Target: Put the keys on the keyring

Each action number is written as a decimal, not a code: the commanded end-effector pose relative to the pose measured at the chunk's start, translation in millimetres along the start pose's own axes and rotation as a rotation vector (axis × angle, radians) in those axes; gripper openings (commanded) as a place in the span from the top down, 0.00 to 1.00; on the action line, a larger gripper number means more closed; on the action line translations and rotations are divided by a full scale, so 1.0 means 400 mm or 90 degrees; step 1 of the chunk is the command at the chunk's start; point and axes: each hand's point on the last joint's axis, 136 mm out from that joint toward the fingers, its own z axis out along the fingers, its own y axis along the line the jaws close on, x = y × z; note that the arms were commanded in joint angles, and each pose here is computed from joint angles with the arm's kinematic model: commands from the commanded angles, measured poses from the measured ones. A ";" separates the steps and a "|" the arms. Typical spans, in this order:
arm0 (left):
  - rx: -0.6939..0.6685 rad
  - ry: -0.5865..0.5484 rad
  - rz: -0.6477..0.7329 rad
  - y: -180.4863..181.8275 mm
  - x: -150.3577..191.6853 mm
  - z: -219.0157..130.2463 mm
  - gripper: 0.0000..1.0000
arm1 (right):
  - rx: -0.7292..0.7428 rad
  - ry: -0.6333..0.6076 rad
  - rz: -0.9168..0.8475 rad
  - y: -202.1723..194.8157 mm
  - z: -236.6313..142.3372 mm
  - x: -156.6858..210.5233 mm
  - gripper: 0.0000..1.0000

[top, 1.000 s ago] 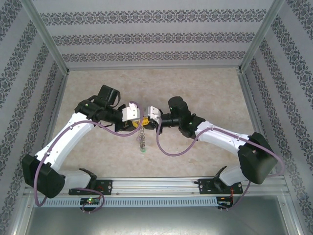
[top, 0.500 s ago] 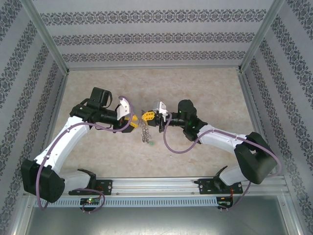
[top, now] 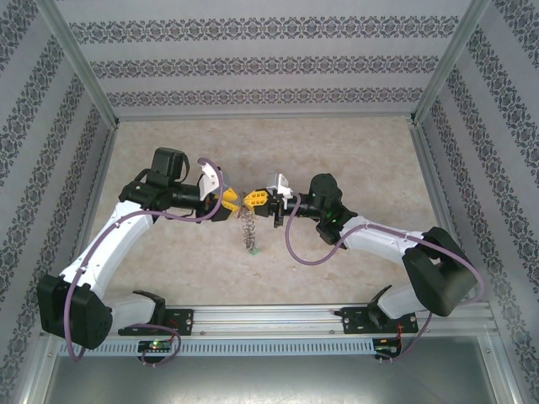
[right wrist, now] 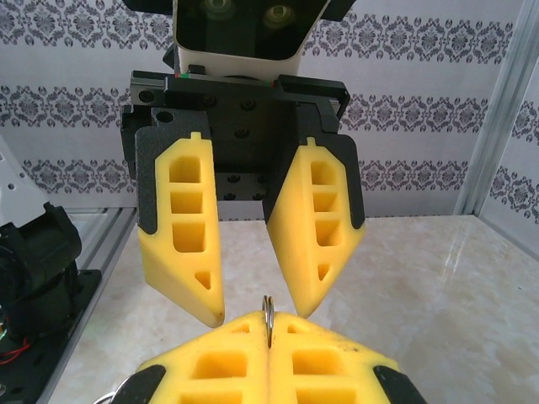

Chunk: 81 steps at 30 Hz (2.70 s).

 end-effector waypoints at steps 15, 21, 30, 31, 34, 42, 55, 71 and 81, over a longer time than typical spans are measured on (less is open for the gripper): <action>0.054 -0.050 0.008 -0.022 -0.034 0.004 0.75 | -0.015 -0.079 -0.030 0.005 0.009 -0.093 1.00; 0.046 -0.057 0.009 -0.010 -0.045 0.014 0.88 | -0.024 -0.079 -0.027 0.009 0.024 -0.093 1.00; 0.060 -0.007 -0.008 -0.017 -0.001 0.045 0.94 | -0.009 -0.102 -0.030 0.009 0.025 -0.115 1.00; 0.060 -0.004 -0.011 -0.019 0.003 0.046 0.94 | -0.010 -0.104 -0.030 0.009 0.024 -0.119 1.00; 0.057 0.007 -0.020 -0.017 0.017 0.050 0.91 | -0.005 -0.128 -0.027 0.007 0.018 -0.138 1.00; 0.056 0.011 -0.004 -0.030 0.021 0.053 0.77 | -0.003 -0.128 -0.015 0.001 0.027 -0.125 1.00; -0.061 -0.004 0.031 -0.004 0.011 0.007 0.62 | 0.024 -0.103 -0.023 -0.011 -0.008 -0.096 1.00; -0.091 -0.058 0.063 0.011 -0.060 -0.012 0.51 | -0.008 -0.083 -0.011 -0.002 -0.002 -0.073 1.00; -0.037 -0.071 0.079 -0.013 -0.078 -0.005 0.56 | -0.022 -0.070 -0.002 0.001 0.005 -0.054 1.00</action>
